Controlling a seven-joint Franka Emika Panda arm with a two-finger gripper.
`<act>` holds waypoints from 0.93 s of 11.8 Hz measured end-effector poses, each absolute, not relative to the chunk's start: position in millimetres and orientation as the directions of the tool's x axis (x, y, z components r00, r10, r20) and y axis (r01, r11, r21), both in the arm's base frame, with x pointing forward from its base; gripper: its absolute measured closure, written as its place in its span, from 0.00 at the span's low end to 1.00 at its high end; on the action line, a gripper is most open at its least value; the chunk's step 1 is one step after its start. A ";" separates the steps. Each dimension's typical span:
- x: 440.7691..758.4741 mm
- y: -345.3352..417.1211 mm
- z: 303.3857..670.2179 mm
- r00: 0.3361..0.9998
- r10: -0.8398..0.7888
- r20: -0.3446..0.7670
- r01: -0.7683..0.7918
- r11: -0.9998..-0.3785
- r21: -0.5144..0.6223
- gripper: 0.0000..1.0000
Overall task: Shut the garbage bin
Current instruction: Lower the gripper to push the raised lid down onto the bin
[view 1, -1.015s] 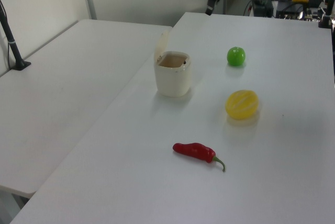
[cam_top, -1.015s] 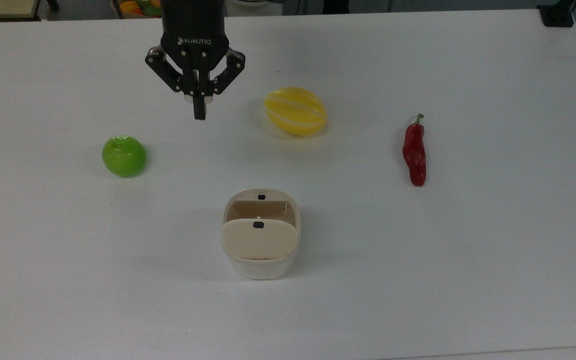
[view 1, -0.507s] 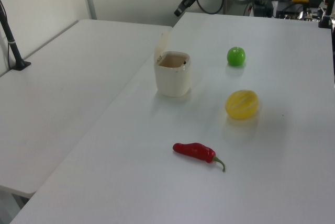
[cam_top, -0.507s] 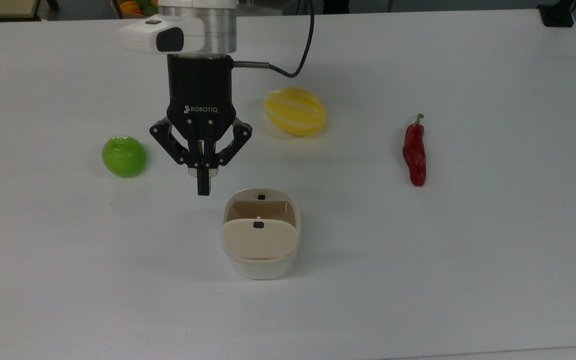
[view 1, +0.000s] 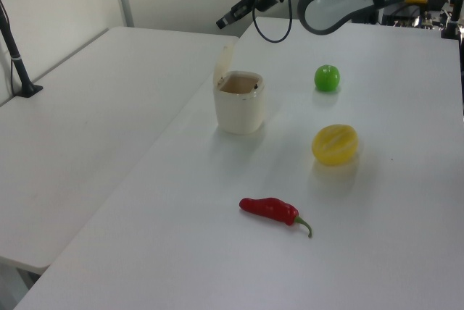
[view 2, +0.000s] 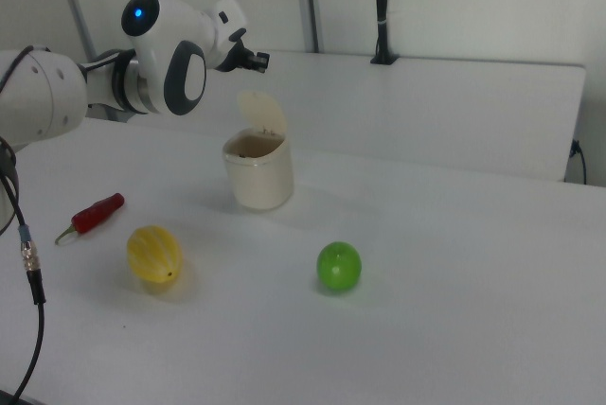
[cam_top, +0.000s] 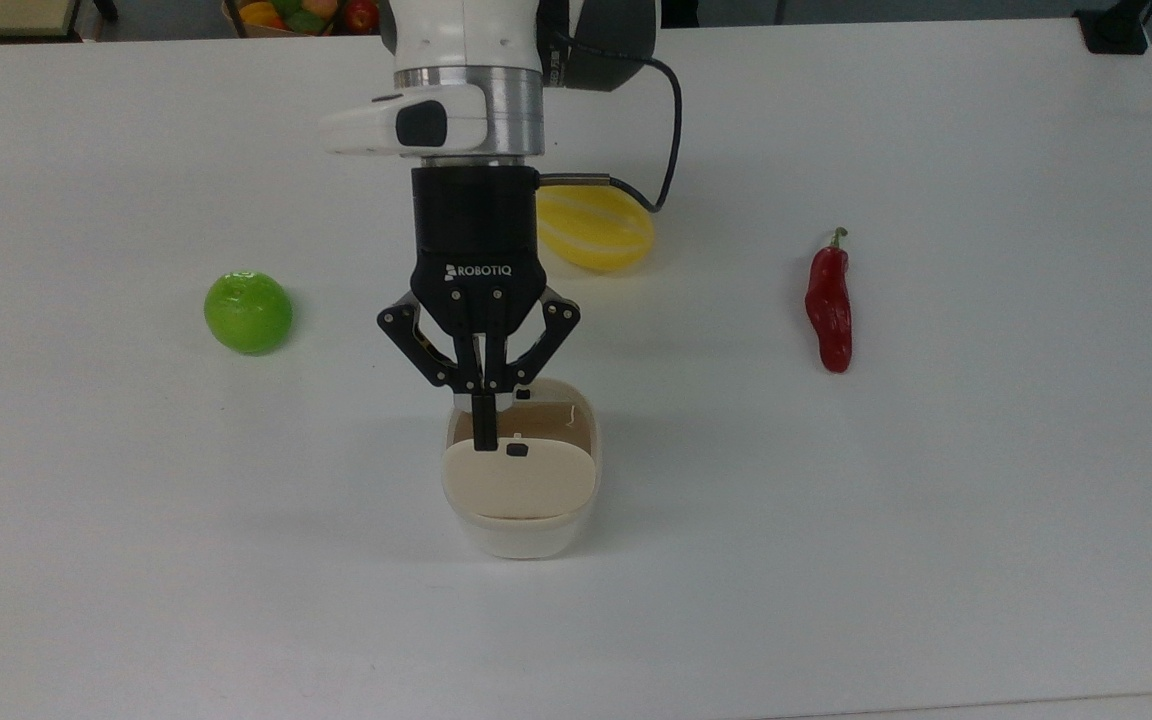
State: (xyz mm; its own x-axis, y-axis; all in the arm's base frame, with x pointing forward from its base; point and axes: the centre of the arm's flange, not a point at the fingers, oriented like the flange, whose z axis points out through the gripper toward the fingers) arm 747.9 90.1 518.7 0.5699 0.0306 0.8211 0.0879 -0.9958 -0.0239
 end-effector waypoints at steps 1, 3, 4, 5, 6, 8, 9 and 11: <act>751.8 93.9 510.5 0.561 0.032 0.827 0.093 -0.995 -0.025 0.99; 755.9 98.3 499.2 0.561 0.034 0.827 0.099 -0.995 -0.026 0.99; 757.0 100.6 495.5 0.564 0.036 0.825 0.102 -0.994 -0.026 0.99; 757.1 101.8 494.6 0.565 0.037 0.824 0.103 -0.994 -0.026 0.99; 757.1 102.3 495.1 0.564 0.038 0.825 0.104 -0.994 -0.026 0.99; 757.2 106.3 490.1 0.604 0.046 0.796 0.106 -0.994 -0.022 0.99; 757.1 108.8 486.4 0.630 0.052 0.775 0.107 -0.994 -0.020 0.99; 756.3 114.2 481.6 0.661 0.061 0.748 0.112 -0.994 -0.018 0.99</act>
State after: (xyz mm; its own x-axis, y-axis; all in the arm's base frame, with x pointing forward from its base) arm 756.3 114.2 481.6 0.6614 0.0609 0.7475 0.1116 -0.9936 -0.0178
